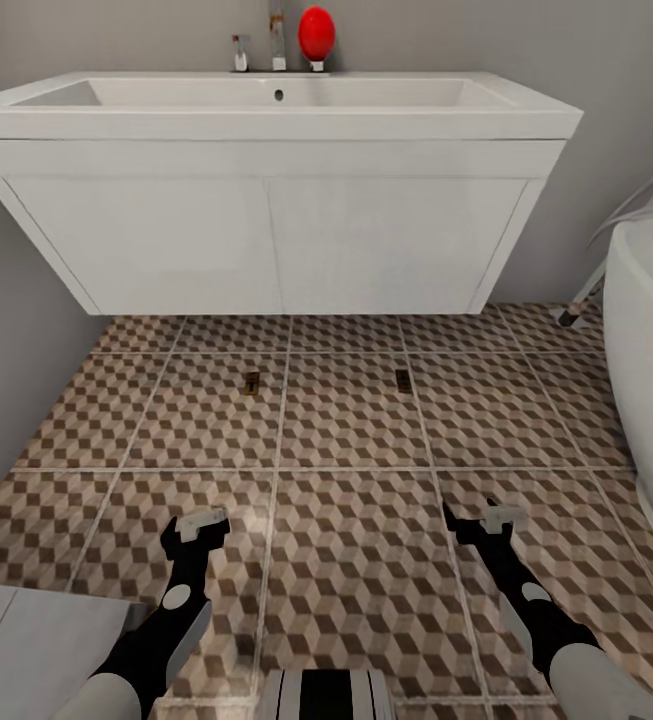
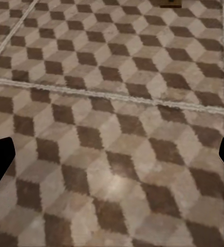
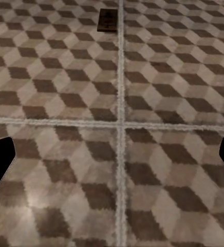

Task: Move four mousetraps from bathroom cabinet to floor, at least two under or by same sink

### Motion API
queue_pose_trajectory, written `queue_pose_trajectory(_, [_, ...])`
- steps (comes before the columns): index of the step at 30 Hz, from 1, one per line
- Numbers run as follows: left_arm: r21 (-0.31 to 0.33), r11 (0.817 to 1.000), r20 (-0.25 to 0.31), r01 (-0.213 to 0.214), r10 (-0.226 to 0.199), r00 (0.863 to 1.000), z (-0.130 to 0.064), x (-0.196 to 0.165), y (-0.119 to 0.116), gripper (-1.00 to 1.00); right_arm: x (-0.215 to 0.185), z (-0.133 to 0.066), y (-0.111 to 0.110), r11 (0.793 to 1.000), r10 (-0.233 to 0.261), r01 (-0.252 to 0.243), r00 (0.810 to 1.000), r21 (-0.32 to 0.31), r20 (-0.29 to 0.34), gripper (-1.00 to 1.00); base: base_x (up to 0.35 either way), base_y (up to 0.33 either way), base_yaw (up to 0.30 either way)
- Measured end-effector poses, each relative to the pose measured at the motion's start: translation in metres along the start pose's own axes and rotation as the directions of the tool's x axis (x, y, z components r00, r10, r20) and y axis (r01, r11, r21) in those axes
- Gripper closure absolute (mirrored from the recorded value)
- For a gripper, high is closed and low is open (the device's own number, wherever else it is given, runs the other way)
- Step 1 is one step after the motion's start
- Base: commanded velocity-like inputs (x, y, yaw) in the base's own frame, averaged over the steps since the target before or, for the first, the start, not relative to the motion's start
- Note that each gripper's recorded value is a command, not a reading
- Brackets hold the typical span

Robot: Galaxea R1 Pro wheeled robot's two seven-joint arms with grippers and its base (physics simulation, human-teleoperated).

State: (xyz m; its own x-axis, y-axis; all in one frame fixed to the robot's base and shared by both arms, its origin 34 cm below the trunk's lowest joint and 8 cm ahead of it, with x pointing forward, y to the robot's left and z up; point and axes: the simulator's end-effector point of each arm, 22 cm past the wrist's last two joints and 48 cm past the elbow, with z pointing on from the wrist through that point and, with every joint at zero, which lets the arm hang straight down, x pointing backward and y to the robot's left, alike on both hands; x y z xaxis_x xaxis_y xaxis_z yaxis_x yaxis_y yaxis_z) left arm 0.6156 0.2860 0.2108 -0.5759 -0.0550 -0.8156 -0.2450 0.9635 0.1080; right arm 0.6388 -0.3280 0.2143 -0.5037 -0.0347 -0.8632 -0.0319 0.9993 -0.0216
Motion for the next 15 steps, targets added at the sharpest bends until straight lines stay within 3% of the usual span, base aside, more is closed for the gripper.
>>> queue_pose_trajectory(15, [-0.001,1.000,0.062,0.014,-0.014,0.998,-0.007,-0.038,0.001,-1.00,-0.040,-0.004,0.001,1.000,-0.007,0.007,0.998,-0.004,0.062,-1.00,0.000,0.000,0.000])
